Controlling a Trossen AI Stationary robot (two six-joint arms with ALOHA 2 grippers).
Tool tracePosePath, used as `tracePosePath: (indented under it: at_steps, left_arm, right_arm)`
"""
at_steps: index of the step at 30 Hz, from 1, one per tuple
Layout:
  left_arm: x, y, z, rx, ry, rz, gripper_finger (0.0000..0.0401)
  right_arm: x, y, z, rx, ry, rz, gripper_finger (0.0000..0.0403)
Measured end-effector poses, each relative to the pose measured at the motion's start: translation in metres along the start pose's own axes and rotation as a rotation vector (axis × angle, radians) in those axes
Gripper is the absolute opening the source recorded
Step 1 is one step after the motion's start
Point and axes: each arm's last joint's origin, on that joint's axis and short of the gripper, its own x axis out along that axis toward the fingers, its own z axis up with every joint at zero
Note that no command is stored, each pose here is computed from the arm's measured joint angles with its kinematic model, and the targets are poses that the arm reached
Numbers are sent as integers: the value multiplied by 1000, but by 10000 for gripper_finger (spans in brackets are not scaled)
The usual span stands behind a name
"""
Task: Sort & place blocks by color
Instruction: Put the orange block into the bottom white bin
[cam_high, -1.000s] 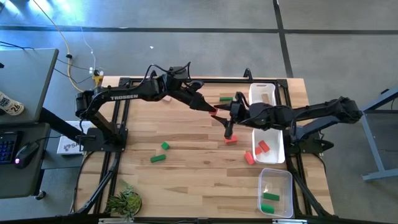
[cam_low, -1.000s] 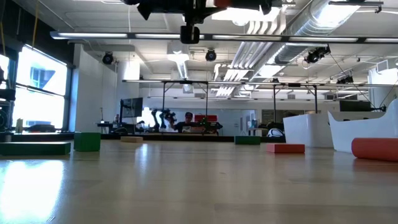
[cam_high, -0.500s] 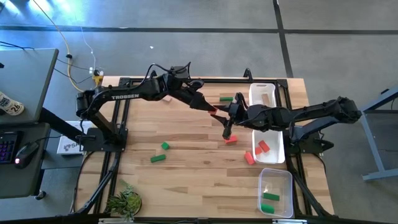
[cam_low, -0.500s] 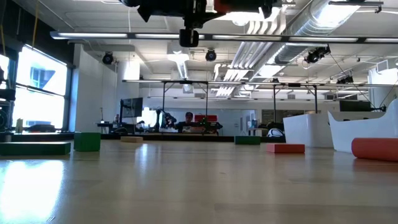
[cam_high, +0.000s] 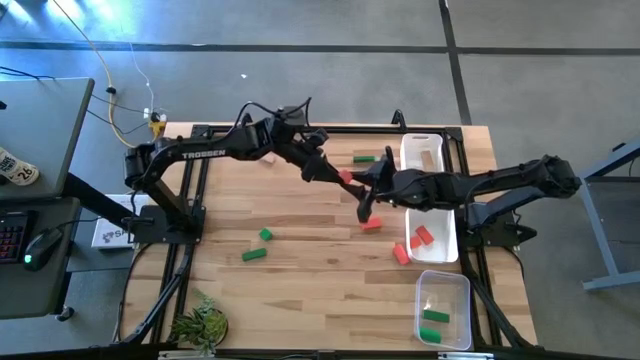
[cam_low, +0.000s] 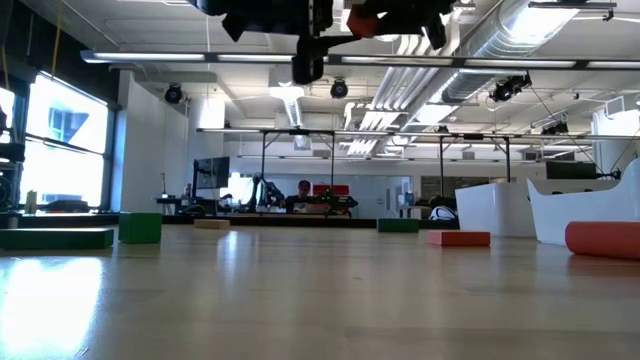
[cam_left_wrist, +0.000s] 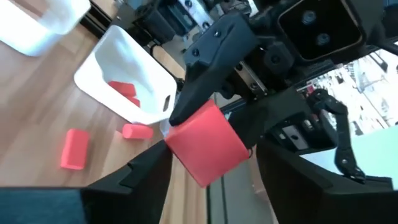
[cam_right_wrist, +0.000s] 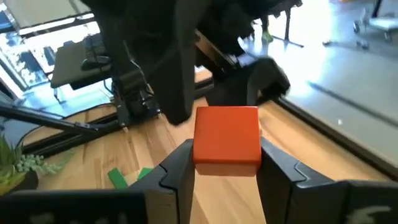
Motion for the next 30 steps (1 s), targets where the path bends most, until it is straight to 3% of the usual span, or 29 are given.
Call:
tracePosePath:
  at_steps: [8,18,30]
  left_arm:
    - [-15,10,12,96,-49,27,231]
    - [-29,29,13,235,-16,131,232]
    - [-38,51,-9,310,164,500,232]
  right_arm:
    - [0,-4,-16,151,145,-36,111]
    - [-13,-5,-42,354,379,-158,110]
    - [-41,2,-72,536,672,-313,110]
